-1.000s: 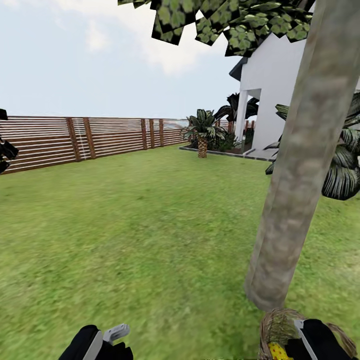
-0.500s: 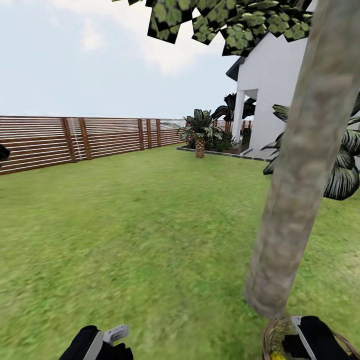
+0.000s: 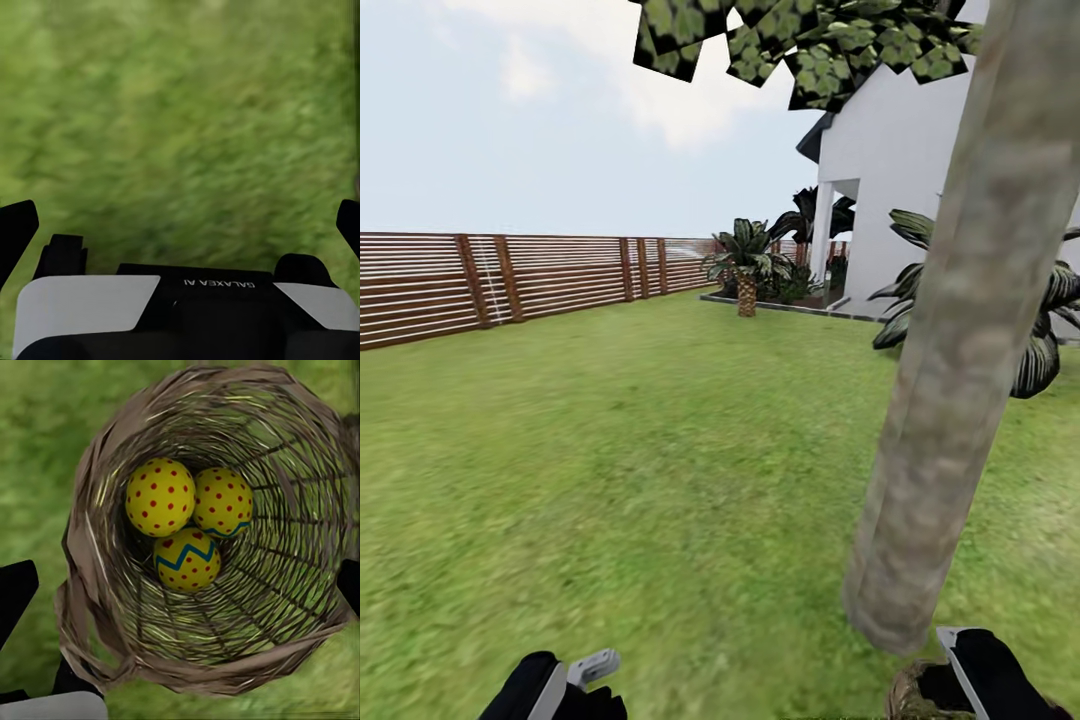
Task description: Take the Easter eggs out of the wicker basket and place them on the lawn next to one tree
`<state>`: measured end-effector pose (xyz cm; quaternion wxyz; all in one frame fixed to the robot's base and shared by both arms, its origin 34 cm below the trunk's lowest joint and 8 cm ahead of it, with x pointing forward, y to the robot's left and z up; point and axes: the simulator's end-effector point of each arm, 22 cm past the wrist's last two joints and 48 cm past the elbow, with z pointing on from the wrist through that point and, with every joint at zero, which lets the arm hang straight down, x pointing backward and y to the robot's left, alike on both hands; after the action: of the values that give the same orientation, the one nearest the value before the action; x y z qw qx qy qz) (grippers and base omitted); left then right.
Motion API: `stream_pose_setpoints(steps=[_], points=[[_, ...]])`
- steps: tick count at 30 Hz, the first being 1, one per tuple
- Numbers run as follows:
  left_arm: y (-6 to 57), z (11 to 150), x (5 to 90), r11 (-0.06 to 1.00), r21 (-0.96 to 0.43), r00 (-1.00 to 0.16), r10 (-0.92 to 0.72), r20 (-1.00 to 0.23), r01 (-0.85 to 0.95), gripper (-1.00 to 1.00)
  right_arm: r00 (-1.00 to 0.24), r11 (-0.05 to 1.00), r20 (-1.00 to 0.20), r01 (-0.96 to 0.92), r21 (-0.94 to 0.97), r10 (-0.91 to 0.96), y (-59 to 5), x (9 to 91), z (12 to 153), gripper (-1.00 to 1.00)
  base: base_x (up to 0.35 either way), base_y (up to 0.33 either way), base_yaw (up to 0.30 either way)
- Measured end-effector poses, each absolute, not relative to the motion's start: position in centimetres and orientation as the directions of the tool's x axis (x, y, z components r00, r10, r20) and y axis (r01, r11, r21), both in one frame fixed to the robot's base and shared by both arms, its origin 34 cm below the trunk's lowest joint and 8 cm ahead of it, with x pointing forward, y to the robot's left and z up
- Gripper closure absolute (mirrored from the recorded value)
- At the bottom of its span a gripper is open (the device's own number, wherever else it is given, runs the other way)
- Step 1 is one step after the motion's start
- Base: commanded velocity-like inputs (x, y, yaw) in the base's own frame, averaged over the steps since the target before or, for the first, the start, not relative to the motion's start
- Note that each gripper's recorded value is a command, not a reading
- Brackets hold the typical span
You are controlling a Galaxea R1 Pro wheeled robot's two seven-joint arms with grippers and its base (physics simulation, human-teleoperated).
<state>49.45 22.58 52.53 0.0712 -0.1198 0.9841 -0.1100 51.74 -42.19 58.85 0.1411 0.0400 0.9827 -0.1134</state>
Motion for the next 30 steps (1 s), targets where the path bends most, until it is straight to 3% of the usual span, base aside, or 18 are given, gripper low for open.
stream_pose_setpoints(steps=[17, 26, 30], points=[[22.60, 52.80, 49.64, 0.947, -0.235, -0.960, -0.252, -0.122, -0.219, -1.00, -0.954, 0.970, -0.295, 0.115, -0.212, 0.048, -42.39, 51.87, 59.21, -1.00, 0.000, 0.000, -0.275], [22.59, 52.86, 49.68, 0.947, -0.236, -0.960, -0.252, -0.123, -0.219, -1.00, -0.955, 0.970, -0.293, 0.114, -0.214, 0.047, -42.38, 51.82, 59.18, -1.00, 0.007, 0.000, -0.031], [22.48, 52.86, 49.59, 0.947, -0.236, -0.960, -0.251, -0.121, -0.218, -1.00, -0.955, 0.970, -0.293, 0.113, -0.216, 0.046, -42.42, 51.79, 59.21, -1.00, 0.261, 0.000, -0.001]])
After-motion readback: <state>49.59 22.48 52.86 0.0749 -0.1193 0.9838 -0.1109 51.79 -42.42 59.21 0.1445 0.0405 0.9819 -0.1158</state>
